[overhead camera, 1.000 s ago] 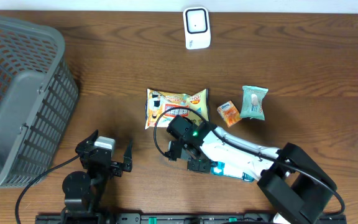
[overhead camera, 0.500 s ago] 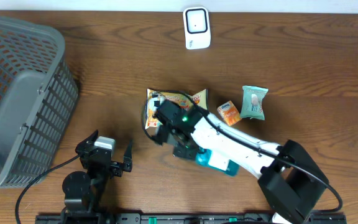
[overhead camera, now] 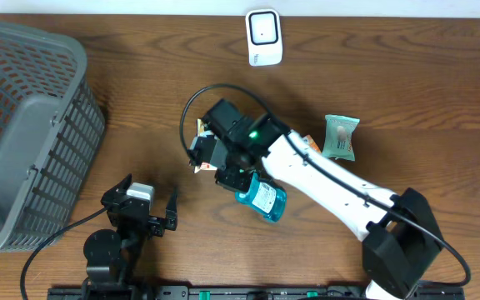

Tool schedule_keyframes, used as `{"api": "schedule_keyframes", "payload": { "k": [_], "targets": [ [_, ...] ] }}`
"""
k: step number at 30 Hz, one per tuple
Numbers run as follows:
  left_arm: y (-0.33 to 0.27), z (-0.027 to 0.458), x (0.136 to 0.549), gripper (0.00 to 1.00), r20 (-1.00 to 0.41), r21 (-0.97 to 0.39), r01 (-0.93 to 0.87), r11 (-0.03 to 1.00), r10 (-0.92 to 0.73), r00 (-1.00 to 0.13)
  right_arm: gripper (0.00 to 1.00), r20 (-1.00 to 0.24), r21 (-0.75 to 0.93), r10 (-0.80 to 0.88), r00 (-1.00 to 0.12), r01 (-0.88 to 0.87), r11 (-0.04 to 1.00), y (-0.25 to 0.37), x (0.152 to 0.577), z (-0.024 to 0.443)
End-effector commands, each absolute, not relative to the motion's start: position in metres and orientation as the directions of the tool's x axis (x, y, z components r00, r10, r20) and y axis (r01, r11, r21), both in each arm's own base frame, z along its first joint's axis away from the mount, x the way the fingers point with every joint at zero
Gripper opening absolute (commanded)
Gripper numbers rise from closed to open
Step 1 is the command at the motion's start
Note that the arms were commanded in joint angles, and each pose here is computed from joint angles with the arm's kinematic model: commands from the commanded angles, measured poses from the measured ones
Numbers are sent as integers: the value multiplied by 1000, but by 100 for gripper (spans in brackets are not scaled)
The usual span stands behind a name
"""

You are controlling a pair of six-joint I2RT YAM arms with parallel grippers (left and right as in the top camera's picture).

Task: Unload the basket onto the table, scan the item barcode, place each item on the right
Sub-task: 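Lift the mouthwash bottle with the right gripper toward the scanner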

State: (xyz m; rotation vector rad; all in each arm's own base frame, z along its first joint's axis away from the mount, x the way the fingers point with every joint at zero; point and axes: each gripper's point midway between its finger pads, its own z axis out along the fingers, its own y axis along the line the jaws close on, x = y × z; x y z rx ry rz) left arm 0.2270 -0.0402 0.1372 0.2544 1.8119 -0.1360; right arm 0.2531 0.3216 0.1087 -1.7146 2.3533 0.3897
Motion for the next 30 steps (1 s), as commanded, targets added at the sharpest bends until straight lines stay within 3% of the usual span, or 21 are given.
{"api": "schedule_keyframes", "payload": {
  "k": [1,11,20,26,30],
  "targets": [
    [-41,125,225,97,-957,46,257,965,116,-267,1,-451,142,-833,-321,-947,288,331,257,155],
    [-41,125,225,98,-957,46,257,965,116,-267,1,-542,5,-764,-351,-910,414,307,297,196],
    [-41,125,225,98,-957,46,257,965,116,-267,2,-531,-30,-757,-382,-884,467,302,307,192],
    [-41,125,225,98,-957,46,257,965,116,-267,5,-532,-21,-572,-624,-666,745,284,333,183],
    [-41,125,225,98,-957,46,257,965,116,-267,7,-552,-7,-317,-771,-376,927,260,351,184]
  ]
}}
